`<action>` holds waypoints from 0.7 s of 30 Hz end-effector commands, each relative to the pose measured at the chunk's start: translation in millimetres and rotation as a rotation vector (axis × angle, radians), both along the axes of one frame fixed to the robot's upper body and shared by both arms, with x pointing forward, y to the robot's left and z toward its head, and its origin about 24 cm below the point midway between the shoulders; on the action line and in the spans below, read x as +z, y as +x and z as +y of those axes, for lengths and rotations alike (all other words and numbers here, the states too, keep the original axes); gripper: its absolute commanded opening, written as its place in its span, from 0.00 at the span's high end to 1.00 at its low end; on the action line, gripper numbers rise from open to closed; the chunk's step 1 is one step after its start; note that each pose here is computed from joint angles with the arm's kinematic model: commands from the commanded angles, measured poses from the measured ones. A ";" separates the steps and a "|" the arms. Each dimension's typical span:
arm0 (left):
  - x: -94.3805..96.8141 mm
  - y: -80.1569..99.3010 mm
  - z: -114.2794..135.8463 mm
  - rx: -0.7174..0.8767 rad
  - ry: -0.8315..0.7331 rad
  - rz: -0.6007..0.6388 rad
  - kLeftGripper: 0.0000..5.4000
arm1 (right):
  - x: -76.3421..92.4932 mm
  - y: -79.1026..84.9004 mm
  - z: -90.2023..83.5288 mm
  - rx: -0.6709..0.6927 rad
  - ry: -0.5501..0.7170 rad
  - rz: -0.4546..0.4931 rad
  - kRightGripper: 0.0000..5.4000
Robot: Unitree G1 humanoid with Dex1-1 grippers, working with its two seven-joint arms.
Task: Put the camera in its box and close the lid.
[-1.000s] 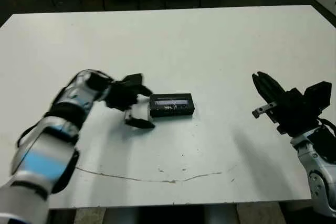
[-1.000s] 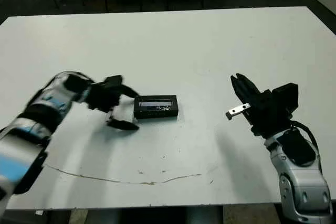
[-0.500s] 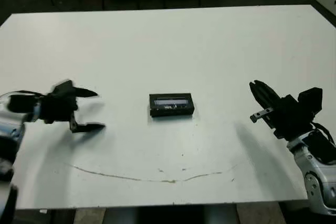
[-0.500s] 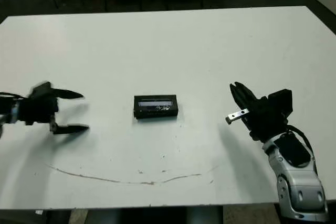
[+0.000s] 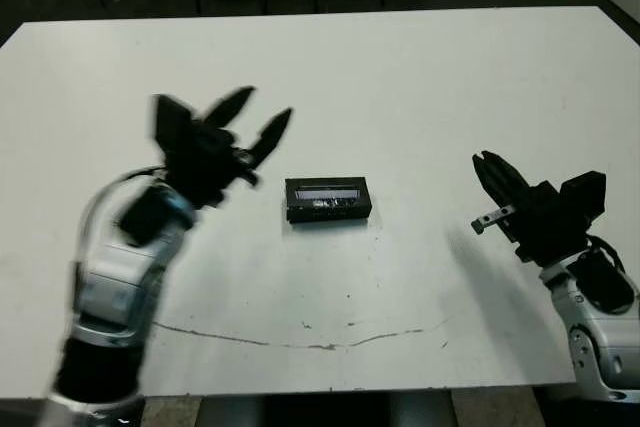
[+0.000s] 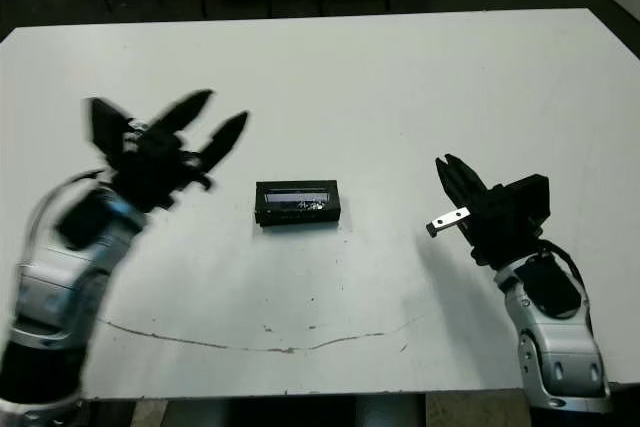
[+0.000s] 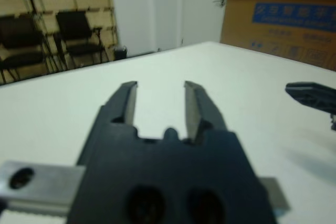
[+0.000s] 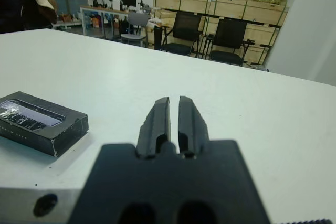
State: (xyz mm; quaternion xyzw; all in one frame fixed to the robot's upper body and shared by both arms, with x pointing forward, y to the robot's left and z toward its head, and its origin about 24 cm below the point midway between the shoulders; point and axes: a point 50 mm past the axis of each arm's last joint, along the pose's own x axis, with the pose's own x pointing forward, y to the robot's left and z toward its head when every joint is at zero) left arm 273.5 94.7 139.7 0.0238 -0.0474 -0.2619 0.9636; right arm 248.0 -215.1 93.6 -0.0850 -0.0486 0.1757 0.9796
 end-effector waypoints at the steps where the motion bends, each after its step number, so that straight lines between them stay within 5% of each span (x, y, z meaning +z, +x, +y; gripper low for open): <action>1: -15.9 -0.2 -19.5 0.008 0.023 0.093 0.77 | -3.2 0.1 -0.9 -0.011 -0.002 0.010 1.00; 8: -54.3 -3.8 -49.4 0.020 0.063 0.290 1.00 | -4.3 1.8 0.8 0.003 0.018 0.001 1.00; 21: -131.4 -18.2 -40.5 0.143 0.115 0.685 1.00 | -5.1 -0.9 -0.2 0.005 0.004 0.005 1.00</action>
